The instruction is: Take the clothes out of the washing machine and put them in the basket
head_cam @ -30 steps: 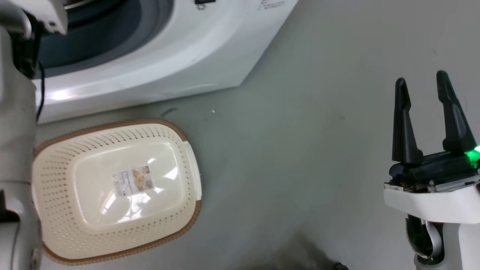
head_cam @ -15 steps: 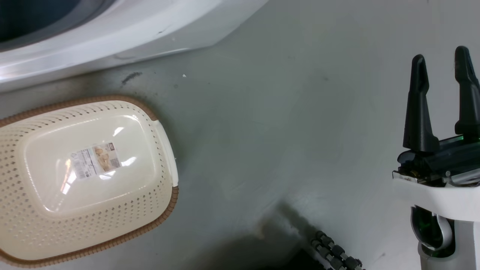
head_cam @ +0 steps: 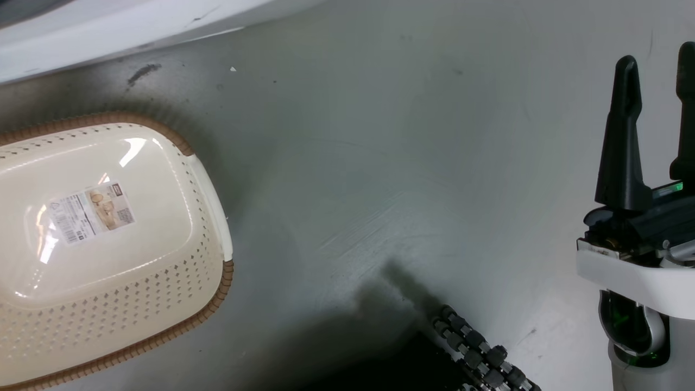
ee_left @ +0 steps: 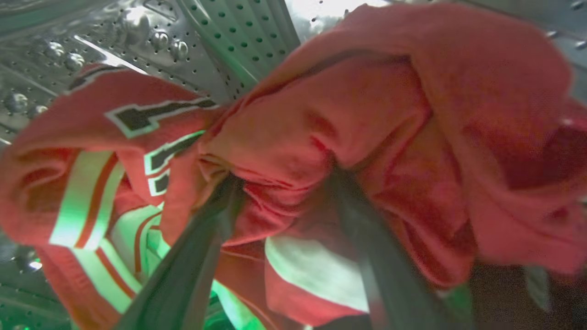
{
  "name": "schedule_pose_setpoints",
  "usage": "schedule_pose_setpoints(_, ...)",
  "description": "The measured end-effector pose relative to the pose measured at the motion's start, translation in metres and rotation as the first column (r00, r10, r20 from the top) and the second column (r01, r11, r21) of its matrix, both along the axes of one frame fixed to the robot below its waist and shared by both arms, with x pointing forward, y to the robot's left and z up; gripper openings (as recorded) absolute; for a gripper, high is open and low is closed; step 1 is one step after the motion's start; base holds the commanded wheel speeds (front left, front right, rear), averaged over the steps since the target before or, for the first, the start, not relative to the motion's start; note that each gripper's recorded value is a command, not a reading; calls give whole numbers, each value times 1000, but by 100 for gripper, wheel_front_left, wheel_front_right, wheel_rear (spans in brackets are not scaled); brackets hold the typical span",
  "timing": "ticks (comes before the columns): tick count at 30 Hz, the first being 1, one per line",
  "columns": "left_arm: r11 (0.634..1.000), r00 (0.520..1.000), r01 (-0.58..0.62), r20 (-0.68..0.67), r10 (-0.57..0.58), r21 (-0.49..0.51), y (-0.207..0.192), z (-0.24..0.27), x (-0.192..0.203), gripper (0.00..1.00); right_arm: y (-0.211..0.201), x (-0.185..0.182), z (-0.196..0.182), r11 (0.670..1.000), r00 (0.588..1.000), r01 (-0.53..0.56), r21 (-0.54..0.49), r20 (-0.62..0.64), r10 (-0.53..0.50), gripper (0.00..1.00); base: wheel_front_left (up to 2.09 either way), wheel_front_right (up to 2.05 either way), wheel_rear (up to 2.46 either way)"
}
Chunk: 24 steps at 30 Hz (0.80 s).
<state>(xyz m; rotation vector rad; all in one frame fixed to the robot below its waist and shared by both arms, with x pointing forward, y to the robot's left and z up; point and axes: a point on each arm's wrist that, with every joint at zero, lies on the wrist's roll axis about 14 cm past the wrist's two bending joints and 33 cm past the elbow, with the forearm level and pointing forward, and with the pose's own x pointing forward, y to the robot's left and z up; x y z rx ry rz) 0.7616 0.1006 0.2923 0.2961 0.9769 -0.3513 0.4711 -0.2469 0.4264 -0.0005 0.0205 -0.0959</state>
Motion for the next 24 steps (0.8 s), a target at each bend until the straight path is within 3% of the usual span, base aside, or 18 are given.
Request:
schedule_pose_setpoints(10, 999, 999, 30, -29, -29, 14, -11, -21, 1, 100, -3, 1, -9, 1000, 1000, 9, 6, -21, -9, 100, 0, 0, 0)
schedule_pose_setpoints(11, 999, 999, 34, -20, -33, 19, -11, -21, 2, 82, -4, 1, -9, 1000, 1000, 10, 7, -19, -10, 100, 0, 0, 0)
schedule_pose_setpoints(12, 999, 999, 37, -14, -37, 19, -11, -21, 3, 0, -4, 1, -8, 1000, 1000, 11, 7, -18, -11, 100, 0, 0, 0)
schedule_pose_setpoints(24, 998, 991, 46, 127, -40, -42, -4, 4, 4, 0, -2, 2, 20, 1000, 999, 1, -12, 49, 0, 100, 0, 0, 0)
